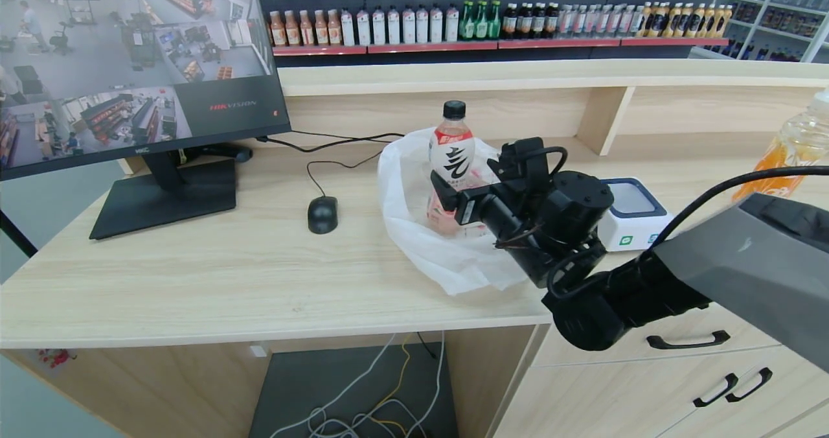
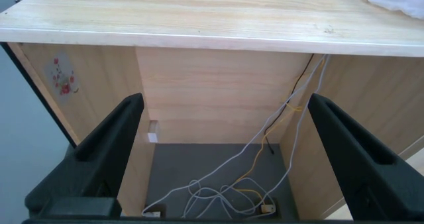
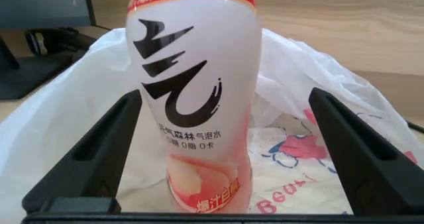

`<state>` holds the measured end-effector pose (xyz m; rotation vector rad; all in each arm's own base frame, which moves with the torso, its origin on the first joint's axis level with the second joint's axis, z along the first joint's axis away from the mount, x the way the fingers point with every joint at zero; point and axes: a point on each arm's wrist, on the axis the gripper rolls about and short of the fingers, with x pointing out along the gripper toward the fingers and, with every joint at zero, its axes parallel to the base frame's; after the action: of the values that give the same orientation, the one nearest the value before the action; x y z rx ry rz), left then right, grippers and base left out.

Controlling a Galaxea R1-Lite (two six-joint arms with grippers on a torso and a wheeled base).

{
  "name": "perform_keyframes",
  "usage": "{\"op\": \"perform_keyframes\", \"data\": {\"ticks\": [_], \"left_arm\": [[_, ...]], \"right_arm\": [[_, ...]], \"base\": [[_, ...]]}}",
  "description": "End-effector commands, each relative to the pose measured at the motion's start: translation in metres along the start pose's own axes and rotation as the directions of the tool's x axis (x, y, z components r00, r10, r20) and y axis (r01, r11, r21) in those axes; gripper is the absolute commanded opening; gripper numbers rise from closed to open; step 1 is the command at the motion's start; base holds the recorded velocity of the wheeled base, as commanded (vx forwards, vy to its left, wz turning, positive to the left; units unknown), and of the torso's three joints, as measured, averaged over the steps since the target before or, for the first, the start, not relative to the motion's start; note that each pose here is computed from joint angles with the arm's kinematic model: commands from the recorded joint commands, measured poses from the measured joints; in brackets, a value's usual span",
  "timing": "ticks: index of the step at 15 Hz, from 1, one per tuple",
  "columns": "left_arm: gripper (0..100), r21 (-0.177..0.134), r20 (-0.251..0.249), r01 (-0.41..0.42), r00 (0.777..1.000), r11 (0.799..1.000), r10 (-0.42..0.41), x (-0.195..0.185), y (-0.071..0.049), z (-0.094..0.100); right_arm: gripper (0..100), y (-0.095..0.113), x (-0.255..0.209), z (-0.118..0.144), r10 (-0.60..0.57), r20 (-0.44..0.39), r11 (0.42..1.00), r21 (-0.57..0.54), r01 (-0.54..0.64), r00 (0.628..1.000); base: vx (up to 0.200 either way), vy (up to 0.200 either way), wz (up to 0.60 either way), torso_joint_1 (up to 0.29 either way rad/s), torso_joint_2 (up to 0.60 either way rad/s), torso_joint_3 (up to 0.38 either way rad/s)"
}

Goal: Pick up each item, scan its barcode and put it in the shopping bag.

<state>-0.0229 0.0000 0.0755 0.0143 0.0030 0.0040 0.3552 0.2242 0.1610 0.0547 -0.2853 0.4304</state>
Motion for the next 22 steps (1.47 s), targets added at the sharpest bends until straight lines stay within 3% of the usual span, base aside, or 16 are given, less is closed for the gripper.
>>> {"op": "perform_keyframes", "data": {"ticks": [1,6,9,13,15,22], "left_arm": [[100,0.0,0.0,-0.001,1.0,1.0,0.001,0.0,0.0,0.0],[100,0.0,0.0,-0.001,1.0,1.0,0.001,0.0,0.0,0.0],[100,-0.002,0.0,-0.001,1.0,1.0,0.001,0.0,0.0,0.0],[100,-0.002,0.0,-0.001,1.0,1.0,0.001,0.0,0.0,0.0],[100,-0.002,0.0,-0.001,1.0,1.0,0.001,0.0,0.0,0.0],[100,0.0,0.0,-0.001,1.0,1.0,0.001,0.0,0.0,0.0]], "right_arm": [[100,0.003,-0.021,0.023,0.016,0.028,1.0,0.009,-0.016,0.999],[100,0.017,-0.074,0.035,0.074,0.055,0.996,0.038,-0.076,0.996],[100,0.024,-0.101,0.032,0.116,-0.011,0.992,0.051,-0.115,0.993],[100,0.033,-0.108,0.039,0.122,0.0,0.99,0.063,-0.122,0.992],[100,0.039,-0.108,0.042,0.107,0.006,0.992,0.073,-0.107,0.994],[100,0.031,-0.111,0.036,0.06,-0.024,0.997,0.056,-0.059,0.998]], "base": [[0.0,0.0,0.0,0.0,0.0,0.0],[0.0,0.0,0.0,0.0,0.0,0.0],[0.0,0.0,0.0,0.0,0.0,0.0],[0.0,0.0,0.0,0.0,0.0,0.0],[-0.2,0.0,0.0,0.002,0.0,0.002],[-0.029,0.0,0.0,0.003,0.0,0.0]]}}
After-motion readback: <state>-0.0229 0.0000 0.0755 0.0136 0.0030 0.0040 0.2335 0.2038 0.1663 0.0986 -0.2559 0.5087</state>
